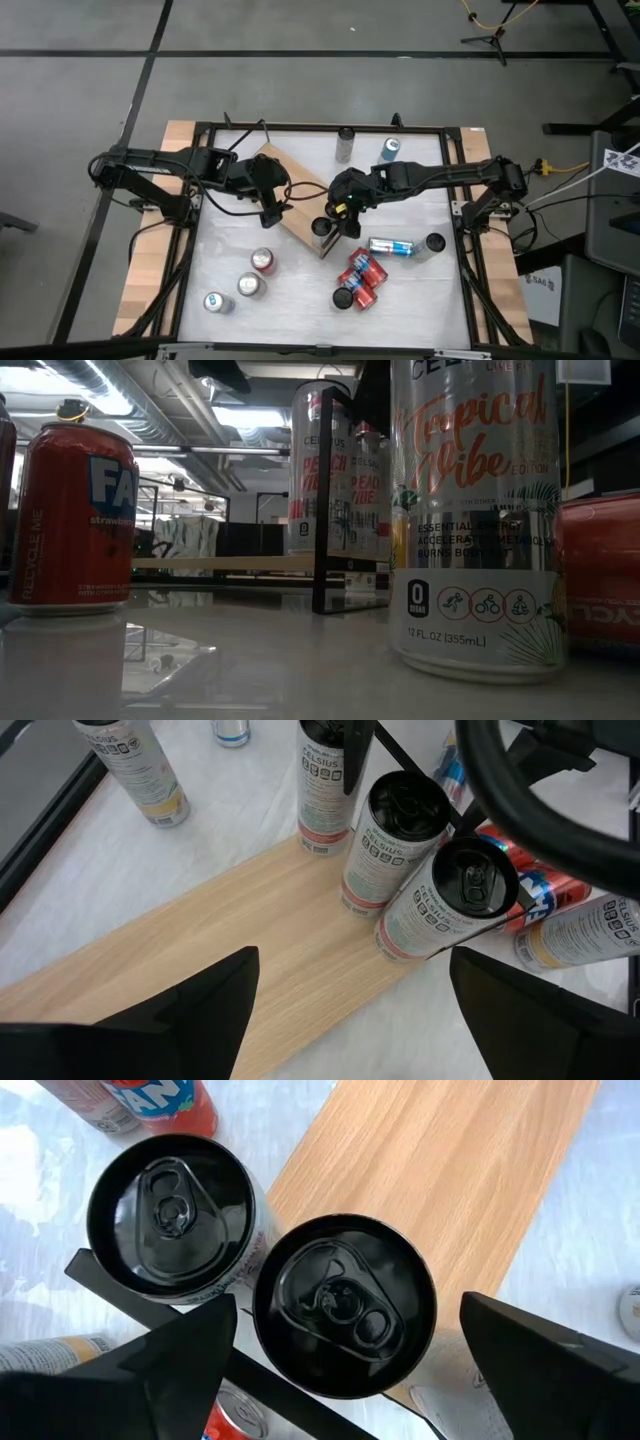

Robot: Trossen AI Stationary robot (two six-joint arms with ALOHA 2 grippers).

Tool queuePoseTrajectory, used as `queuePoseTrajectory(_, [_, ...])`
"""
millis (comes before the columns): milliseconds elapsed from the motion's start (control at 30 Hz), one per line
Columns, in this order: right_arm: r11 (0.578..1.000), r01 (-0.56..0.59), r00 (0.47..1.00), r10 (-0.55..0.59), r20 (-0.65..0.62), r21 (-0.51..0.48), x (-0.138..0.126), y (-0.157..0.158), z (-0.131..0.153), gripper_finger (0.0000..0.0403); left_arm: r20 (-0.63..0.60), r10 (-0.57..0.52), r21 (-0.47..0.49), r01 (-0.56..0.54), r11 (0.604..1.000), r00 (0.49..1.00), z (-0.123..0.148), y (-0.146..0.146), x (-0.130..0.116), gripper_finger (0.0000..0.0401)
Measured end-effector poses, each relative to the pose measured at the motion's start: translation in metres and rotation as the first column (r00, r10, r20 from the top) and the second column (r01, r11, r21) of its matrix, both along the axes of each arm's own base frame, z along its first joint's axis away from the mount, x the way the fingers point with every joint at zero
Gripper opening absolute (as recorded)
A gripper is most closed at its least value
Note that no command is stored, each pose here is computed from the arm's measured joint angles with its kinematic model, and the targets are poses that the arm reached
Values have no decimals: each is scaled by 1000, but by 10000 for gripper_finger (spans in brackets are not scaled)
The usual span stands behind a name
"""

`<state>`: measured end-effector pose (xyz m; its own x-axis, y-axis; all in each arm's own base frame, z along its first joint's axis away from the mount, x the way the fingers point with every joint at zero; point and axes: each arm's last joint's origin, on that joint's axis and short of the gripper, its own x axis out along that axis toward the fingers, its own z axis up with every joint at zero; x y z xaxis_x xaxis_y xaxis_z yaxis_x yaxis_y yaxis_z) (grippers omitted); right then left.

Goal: Place canned beverage on shelf
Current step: Adjust the white-pink soda cans on the shelf

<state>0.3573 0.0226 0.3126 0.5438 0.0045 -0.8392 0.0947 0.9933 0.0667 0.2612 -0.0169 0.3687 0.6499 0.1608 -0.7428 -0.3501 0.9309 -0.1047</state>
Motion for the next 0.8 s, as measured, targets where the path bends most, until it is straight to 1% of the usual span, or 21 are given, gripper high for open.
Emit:
queuePoseTrajectory(267, [1000,1,1000,-1,4,-1,-1,0,2,381,0,0,0,0,1000,1000,0,0,0,322])
queuePoseTrajectory(633, [1000,1,998,-1,69,1,-15,-1,23,381,2,0,0,0,1000,1000,0,0,0,322])
queuePoseTrajectory(800, [995,-71,991,78,106,-63,-25,-5,36,381,3,0,0,0,1000,1000,0,0,0,322])
